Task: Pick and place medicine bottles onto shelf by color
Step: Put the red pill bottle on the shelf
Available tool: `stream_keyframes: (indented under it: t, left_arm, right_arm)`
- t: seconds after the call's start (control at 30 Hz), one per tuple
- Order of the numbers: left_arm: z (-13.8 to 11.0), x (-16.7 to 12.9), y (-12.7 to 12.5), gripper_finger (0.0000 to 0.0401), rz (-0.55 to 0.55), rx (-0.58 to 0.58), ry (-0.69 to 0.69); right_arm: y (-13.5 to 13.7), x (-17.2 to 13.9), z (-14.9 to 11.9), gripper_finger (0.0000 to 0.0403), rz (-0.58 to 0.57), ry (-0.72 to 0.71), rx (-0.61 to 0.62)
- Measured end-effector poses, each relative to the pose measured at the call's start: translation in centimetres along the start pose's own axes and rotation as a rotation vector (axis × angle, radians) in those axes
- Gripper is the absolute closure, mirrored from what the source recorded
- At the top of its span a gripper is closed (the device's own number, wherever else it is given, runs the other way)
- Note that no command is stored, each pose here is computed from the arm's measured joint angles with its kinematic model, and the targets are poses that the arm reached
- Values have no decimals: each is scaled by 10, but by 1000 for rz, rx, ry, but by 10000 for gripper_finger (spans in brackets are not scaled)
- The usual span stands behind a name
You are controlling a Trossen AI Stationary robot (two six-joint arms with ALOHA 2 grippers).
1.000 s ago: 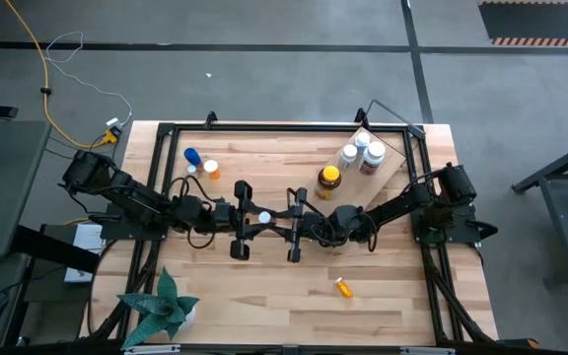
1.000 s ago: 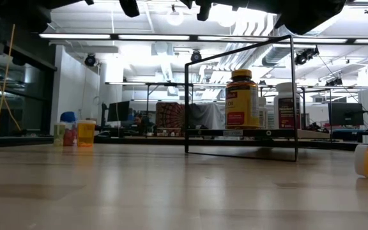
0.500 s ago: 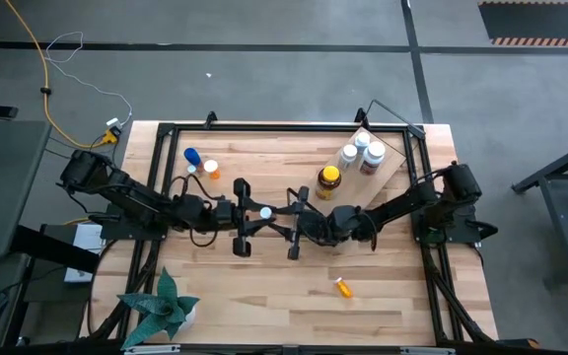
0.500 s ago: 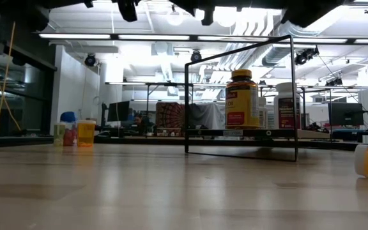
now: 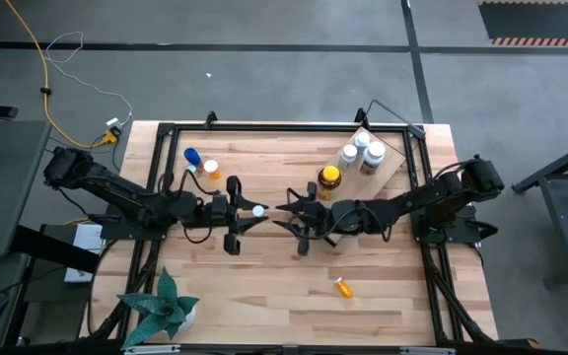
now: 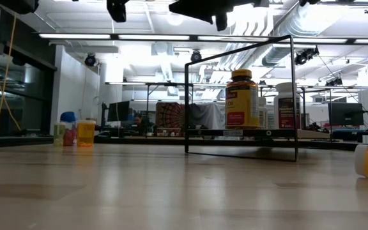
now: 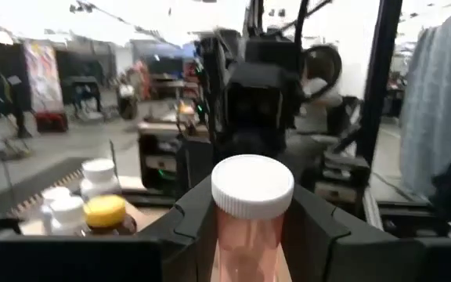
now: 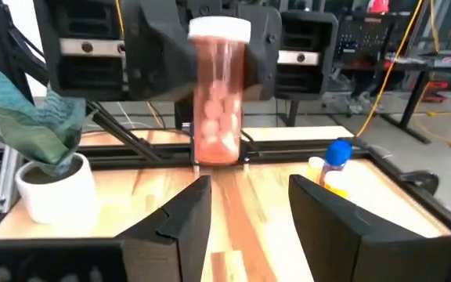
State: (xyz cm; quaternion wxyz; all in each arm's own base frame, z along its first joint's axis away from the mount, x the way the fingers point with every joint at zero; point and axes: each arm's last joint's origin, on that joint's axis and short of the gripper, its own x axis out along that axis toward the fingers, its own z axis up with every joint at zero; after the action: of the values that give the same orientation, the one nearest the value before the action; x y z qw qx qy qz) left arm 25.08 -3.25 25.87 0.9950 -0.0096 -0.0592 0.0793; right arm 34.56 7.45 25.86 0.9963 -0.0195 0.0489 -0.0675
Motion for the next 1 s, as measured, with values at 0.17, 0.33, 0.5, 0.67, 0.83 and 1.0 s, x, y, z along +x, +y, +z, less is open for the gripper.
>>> stream_keyframes:
  t: [0.17,0.33,0.5,0.67,0.83,1.0]
  left_arm:
    - [-7,4,1,298,-48,-16,125]
    - [-7,14,3,302,-44,-14,228]
    - [-7,16,3,300,-62,1,230]
    - [-10,15,3,300,-69,12,266]
    - [-12,15,4,300,-62,34,280]
    - [-10,14,4,300,-64,68,269]
  right_arm:
    - [1,0,0,237,32,1,35]
    - [2,0,3,237,71,-34,42]
    - [2,0,4,237,76,-41,43]
    - [2,0,3,237,83,-33,15]
    - [3,0,3,237,91,-32,-8]
    - [5,-6,9,237,94,-42,-50]
